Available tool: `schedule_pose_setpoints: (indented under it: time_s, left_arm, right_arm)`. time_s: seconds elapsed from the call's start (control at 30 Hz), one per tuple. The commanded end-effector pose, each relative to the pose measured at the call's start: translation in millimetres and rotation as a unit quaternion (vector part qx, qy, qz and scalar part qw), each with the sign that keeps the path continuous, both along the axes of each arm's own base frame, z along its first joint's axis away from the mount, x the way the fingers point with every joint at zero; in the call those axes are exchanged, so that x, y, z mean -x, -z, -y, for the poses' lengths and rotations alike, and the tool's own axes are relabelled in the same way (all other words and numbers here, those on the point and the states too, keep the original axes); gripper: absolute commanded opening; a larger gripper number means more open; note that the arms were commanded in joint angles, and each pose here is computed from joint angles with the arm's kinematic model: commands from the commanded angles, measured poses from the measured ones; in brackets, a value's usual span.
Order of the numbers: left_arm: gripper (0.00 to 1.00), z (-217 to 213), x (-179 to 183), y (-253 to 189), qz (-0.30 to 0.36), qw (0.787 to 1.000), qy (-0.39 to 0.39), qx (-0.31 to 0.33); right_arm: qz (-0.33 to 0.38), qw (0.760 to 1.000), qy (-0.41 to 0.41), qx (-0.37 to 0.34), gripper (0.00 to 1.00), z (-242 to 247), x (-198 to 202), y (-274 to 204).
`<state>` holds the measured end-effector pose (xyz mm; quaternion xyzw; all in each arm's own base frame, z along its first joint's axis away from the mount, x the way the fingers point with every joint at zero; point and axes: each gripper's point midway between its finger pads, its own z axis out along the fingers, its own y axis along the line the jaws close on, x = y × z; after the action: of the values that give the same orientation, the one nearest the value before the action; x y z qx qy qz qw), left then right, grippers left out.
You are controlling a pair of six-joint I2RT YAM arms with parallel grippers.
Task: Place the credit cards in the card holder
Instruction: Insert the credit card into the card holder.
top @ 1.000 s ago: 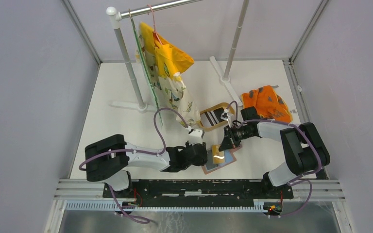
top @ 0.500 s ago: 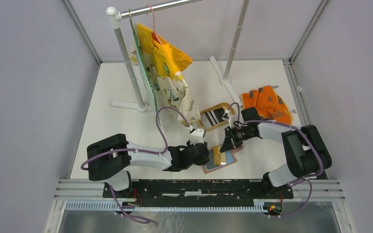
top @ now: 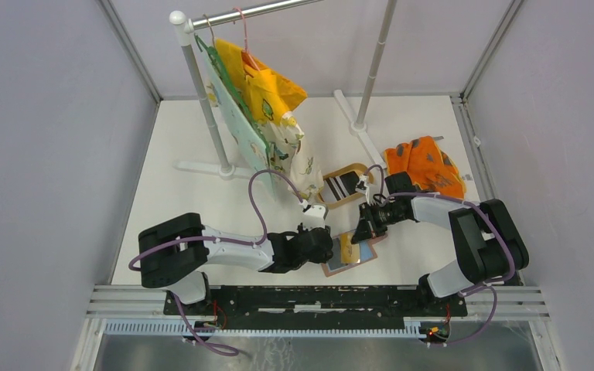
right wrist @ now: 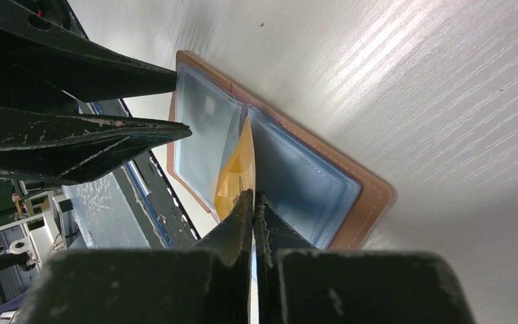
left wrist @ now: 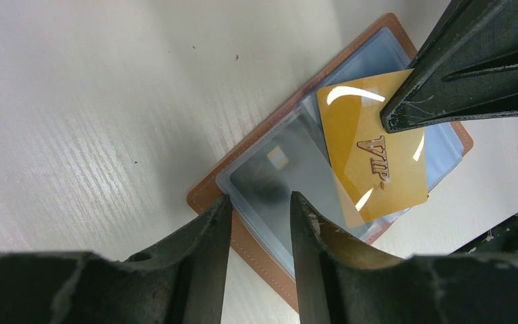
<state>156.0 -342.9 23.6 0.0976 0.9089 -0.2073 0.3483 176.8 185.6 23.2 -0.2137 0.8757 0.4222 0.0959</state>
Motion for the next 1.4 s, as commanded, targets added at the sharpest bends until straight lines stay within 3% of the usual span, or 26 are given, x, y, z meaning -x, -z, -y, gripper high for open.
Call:
schedule_pose_setpoints:
  time_s: [0.0, 0.6, 0.87, 1.37]
  left_arm:
    - [0.44, -11.7, -3.5, 15.4, 0.004, 0.999, 0.007, -0.043]
    - [0.44, -7.3, -1.8, 15.9, 0.002, 0.999, 0.015, -0.031]
    - [0.44, -7.1, -2.0, 16.6, 0.002, 0.999, 0.014, -0.031]
    - [0.4, -17.0, -0.4, 21.5, -0.002, 0.999, 0.004, -0.037]
  right_arm:
    - [0.013, 1.0, -0.011, 0.02, 0.0, 4.9, 3.0, 8.6]
    - [-0.003, 0.999, -0.05, 0.023, 0.01, -7.6, 18.7, 15.7]
    - [-0.018, 0.998, -0.037, 0.037, 0.06, -6.7, 16.3, 20.9]
    - [-0.006, 0.999, 0.02, 0.039, 0.03, 12.9, 23.0, 25.2]
